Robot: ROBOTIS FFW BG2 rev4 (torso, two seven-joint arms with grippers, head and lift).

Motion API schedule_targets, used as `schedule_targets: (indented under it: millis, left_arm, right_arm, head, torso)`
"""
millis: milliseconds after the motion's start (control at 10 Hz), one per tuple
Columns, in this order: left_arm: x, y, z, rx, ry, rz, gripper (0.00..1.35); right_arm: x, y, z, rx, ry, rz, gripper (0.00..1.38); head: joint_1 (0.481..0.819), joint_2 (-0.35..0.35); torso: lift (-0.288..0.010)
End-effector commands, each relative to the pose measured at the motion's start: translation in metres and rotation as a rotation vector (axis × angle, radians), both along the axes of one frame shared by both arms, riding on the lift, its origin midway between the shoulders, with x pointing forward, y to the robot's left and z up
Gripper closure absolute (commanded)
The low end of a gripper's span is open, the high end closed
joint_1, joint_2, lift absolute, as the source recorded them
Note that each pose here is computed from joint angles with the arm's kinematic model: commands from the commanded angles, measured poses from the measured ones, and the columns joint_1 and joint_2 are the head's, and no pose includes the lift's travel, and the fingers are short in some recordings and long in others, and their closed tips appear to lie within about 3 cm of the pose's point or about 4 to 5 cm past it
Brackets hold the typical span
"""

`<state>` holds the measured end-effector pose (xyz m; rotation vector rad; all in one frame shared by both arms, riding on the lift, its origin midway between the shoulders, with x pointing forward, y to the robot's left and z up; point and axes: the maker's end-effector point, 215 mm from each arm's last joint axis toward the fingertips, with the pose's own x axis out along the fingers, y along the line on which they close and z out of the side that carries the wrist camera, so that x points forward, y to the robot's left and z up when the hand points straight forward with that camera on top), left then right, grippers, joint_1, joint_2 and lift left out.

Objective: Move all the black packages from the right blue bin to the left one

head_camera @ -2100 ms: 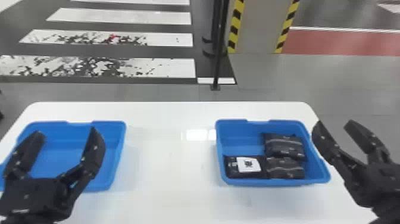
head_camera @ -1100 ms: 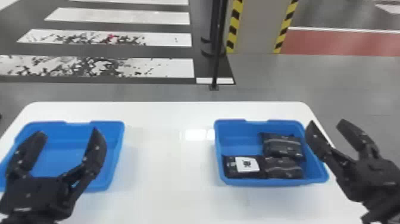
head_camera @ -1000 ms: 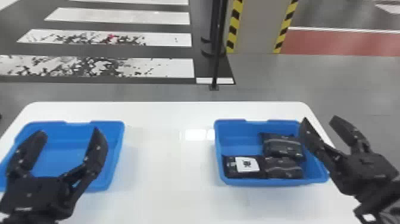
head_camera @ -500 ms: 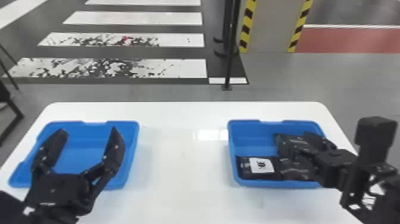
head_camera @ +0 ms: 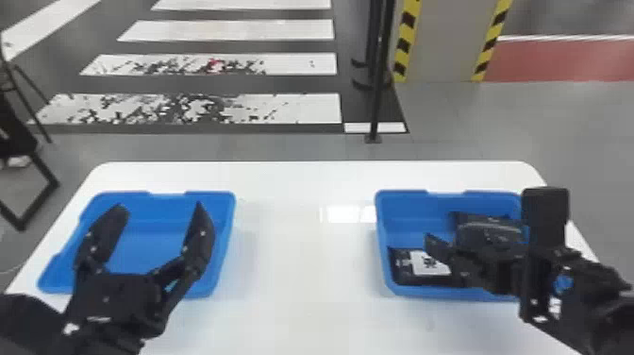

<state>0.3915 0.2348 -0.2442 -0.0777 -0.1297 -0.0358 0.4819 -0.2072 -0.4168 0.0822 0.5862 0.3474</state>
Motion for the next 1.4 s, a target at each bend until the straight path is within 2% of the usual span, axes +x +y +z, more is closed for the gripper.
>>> schedule_targets:
  millis: [0,200,900,1100,1200,1300]
  left_arm:
    - [0.000,0.000,-0.001,0.001,0.002,-0.001,0.10]
    - [0.000,0.000,-0.002,0.000,0.007,-0.001,0.10]
    - [0.001,0.000,-0.003,0.004,0.009,-0.003,0.10]
    - [0.001,0.000,-0.004,0.007,0.014,-0.004,0.10]
    - [0.001,0.000,-0.004,0.007,0.014,-0.004,0.10]
    - [0.001,0.000,-0.005,0.009,0.019,-0.004,0.10]
  right_arm:
    - [-0.004,-0.002,-0.022,-0.023,0.070,0.003,0.47]
    - [-0.003,-0.001,-0.037,-0.045,0.129,0.013,0.47]
    - [0.006,0.019,-0.066,-0.057,0.204,0.072,0.50]
    - [0.008,0.029,-0.070,-0.065,0.223,0.103,0.65]
    - [0.008,0.032,-0.067,-0.063,0.211,0.110,0.98]
    - [0.006,0.036,-0.066,-0.049,0.216,0.115,1.15]
  head:
    - [0.695,0.035]
    - [0.695,0.035]
    - [0.695,0.049]
    - [0.695,0.060]
    - [0.695,0.067]
    - [0.695,0.070]
  torso:
    - [-0.132]
    - [-0.132]
    - [-0.132]
    - [-0.132]
    - [-0.132]
    - [-0.132]
